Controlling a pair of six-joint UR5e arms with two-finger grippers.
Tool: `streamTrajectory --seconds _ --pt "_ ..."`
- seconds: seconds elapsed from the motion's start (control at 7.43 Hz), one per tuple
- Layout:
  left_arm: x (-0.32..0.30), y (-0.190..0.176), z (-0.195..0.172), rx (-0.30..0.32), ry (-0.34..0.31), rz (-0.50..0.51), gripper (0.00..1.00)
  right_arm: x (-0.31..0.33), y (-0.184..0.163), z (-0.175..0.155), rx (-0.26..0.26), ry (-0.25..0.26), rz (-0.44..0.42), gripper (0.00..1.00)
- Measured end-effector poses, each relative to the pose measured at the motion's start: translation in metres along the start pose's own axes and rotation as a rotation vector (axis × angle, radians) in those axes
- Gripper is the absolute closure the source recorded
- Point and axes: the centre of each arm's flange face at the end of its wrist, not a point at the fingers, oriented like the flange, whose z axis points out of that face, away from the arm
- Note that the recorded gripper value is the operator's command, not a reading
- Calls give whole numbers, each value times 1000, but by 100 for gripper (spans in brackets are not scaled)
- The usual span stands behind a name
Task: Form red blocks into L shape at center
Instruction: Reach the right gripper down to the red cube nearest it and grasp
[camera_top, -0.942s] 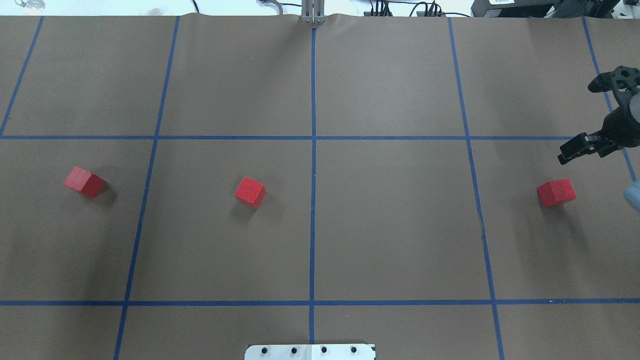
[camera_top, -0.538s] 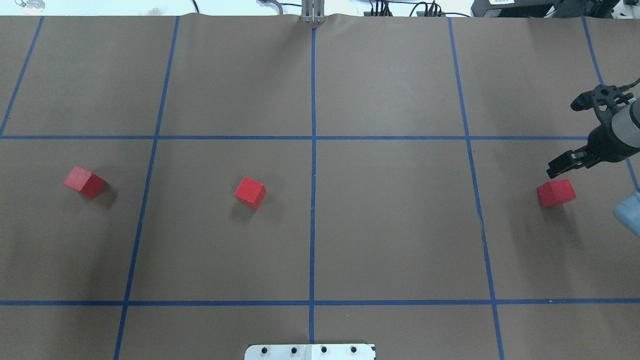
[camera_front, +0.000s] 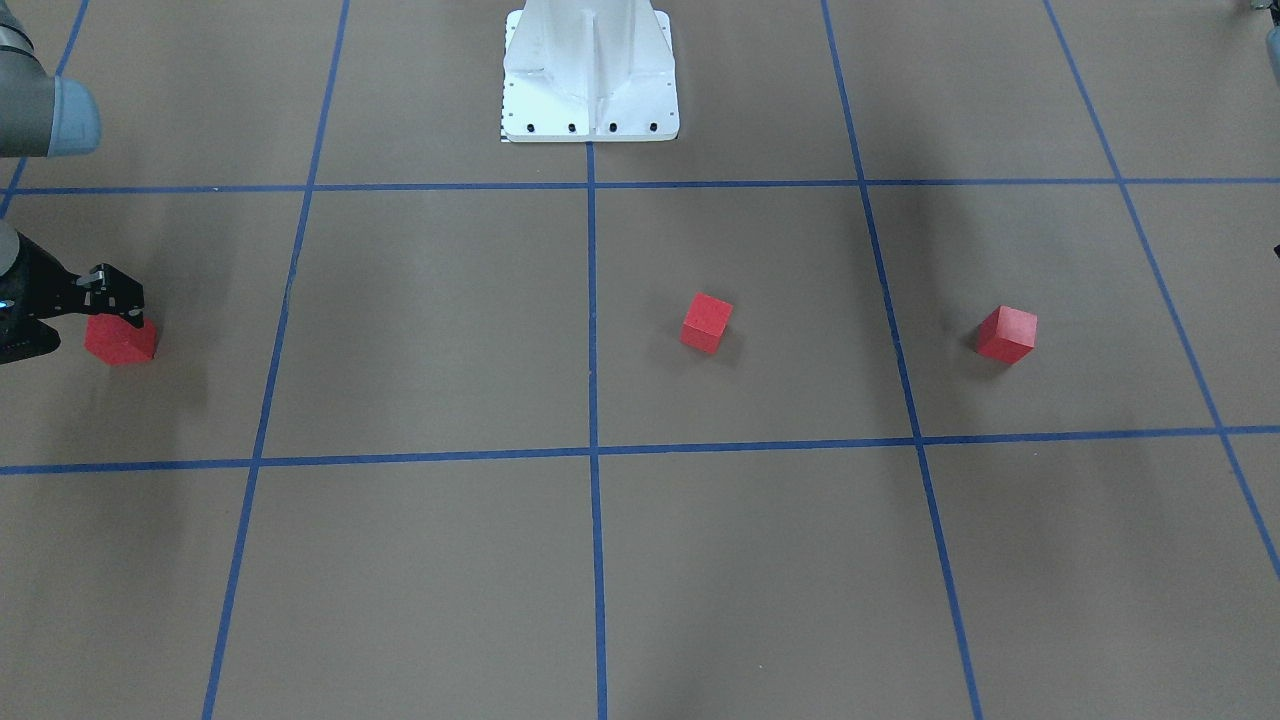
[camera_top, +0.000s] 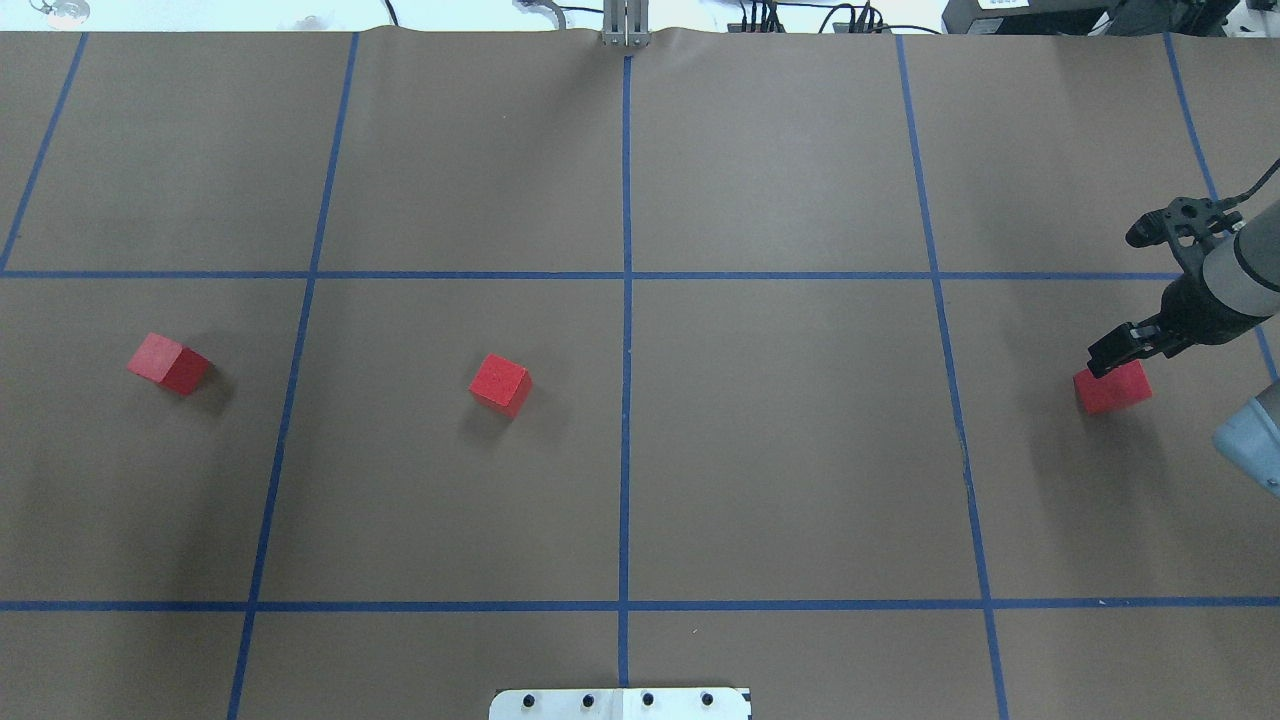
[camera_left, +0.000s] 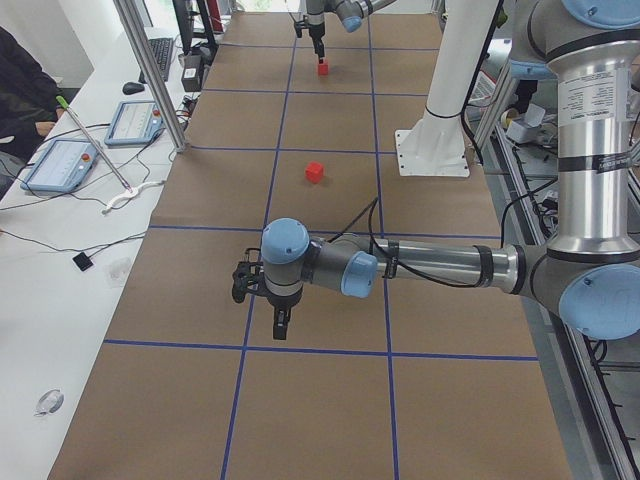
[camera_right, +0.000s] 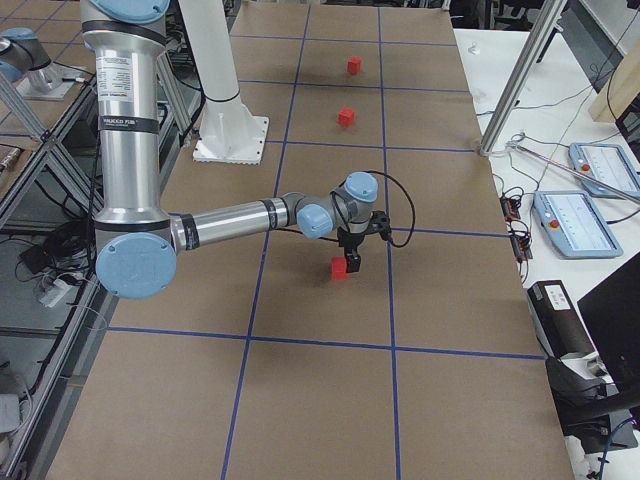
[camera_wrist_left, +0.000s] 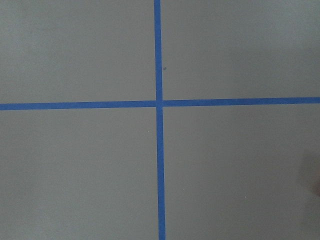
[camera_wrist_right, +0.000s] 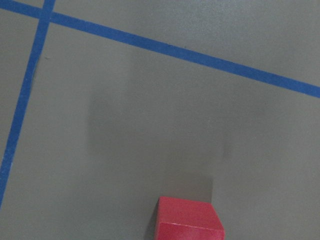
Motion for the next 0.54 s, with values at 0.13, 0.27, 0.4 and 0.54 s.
streamTrajectory --seconds 0.13,0.27,0.4,0.54 --pt "0 0 0 0 0 1 0 3 0 4 -7 7 5 2" --pt "0 0 0 2 0 2 0 4 1 8 -14 10 6 2" --pt "1 -1 0 3 1 4 0 2 1 13 -21 10 3 2" --pt "1 0 0 4 1 4 0 -1 1 18 -29 10 -2 2"
